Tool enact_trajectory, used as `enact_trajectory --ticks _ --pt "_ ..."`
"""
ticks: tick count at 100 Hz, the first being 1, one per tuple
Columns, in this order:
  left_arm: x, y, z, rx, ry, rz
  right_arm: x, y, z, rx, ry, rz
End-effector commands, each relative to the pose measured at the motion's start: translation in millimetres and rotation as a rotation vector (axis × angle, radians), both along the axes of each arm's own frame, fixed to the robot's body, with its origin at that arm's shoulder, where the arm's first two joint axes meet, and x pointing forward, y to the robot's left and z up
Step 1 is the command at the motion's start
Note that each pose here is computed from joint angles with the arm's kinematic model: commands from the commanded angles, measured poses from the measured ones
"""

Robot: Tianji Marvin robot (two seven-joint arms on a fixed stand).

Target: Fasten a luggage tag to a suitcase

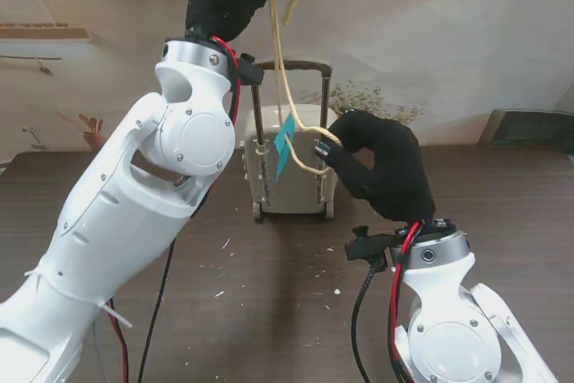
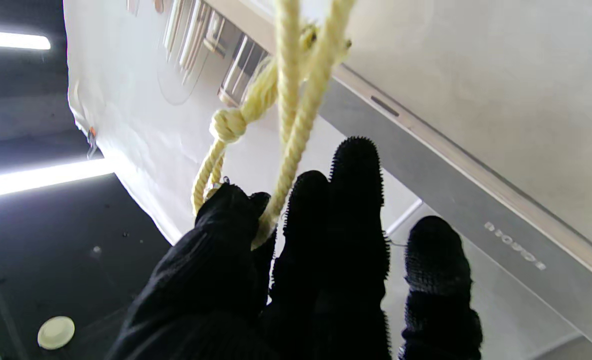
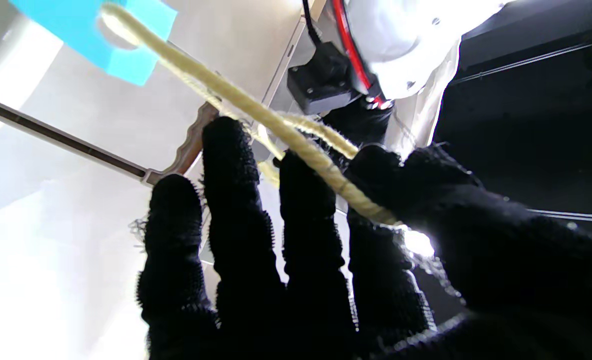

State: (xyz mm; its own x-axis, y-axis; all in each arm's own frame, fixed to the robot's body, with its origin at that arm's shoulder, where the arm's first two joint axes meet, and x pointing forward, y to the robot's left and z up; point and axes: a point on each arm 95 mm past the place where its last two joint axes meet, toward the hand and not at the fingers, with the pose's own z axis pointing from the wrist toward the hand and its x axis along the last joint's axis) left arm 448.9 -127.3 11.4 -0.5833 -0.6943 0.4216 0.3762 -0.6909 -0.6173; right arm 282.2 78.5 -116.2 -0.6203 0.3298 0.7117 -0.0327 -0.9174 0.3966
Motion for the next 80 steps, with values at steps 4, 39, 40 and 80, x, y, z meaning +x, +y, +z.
enact_trajectory --ticks 4,39,40,80 --pt "8.1 -11.1 11.2 0.037 -0.001 -0.014 2.7 -1.3 10.5 -0.020 -0.022 0.004" --pt "50.9 -39.7 12.4 0.190 0.065 -0.028 14.2 -4.7 25.0 -0.066 -0.032 0.067" --pt "52.0 -40.4 12.4 0.195 0.067 -0.028 14.4 -4.6 25.1 -0.067 -0.032 0.067" --pt "71.6 -50.1 2.1 0.385 0.105 0.040 11.2 -2.9 25.6 -0.122 -0.076 0.059"
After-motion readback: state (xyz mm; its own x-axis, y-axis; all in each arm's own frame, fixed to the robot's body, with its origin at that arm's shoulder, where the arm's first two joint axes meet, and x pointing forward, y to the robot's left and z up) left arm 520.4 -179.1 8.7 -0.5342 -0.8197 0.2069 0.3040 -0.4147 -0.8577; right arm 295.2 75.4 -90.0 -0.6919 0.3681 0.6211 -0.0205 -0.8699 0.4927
